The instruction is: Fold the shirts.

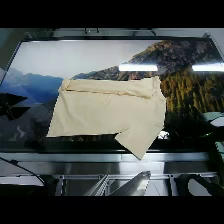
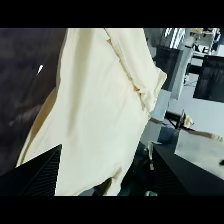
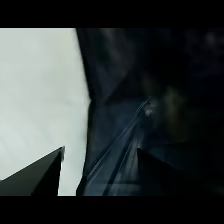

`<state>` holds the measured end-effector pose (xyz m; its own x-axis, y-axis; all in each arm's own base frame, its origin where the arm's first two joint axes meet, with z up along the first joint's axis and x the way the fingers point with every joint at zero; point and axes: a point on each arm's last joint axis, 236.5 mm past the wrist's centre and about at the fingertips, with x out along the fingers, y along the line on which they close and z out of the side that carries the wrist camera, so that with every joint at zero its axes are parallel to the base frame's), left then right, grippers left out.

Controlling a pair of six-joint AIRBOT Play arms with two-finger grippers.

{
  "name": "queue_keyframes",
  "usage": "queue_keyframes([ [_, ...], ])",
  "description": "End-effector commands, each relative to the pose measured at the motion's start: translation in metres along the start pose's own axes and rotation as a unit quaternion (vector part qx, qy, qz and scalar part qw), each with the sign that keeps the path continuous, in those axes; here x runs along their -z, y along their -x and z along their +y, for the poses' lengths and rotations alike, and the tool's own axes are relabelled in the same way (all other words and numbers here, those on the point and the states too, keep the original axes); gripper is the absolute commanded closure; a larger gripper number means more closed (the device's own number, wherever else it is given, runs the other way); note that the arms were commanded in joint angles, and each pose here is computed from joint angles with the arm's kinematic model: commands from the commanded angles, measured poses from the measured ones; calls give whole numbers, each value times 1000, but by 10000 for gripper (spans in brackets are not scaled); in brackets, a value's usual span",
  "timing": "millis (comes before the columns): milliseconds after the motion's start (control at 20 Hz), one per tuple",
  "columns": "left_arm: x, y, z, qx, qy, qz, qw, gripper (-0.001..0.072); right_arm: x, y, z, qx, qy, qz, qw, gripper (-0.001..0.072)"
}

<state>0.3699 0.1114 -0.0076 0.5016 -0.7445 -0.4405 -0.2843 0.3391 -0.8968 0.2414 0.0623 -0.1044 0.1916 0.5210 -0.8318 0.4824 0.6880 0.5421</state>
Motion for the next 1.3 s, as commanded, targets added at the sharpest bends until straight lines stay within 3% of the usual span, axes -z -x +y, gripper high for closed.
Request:
queue_keyframes([
  [0,14,0,16,-10,14,-18,1000,114,14,-27,1,-18,-17,-1,1000,288],
  [300,33,-24,16,-6,22,17,1000,115,50,-72,56,-96,4,63,993,305],
  [400,38,-36,15,-12,18,29,999,115,48,-72,64,-115,17,57,992,668],
  [450,41,-40,17,-19,8,37,999,115,47,-70,64,-115,20,54,992,693],
  [600,51,-38,46,-113,-36,82,990,128,46,-66,68,-119,32,48,991,693],
  [700,57,-46,53,-147,-58,107,982,319,45,-64,70,-121,37,44,991,694],
  [1050,101,-78,105,-242,-41,234,941,321,52,-62,75,-132,44,56,989,693],
  [1150,111,-83,106,-238,-34,260,935,394,56,-59,83,-150,47,65,986,693],
  [1250,113,-88,101,-236,-42,277,930,394,54,-56,93,-171,48,60,982,693],
])
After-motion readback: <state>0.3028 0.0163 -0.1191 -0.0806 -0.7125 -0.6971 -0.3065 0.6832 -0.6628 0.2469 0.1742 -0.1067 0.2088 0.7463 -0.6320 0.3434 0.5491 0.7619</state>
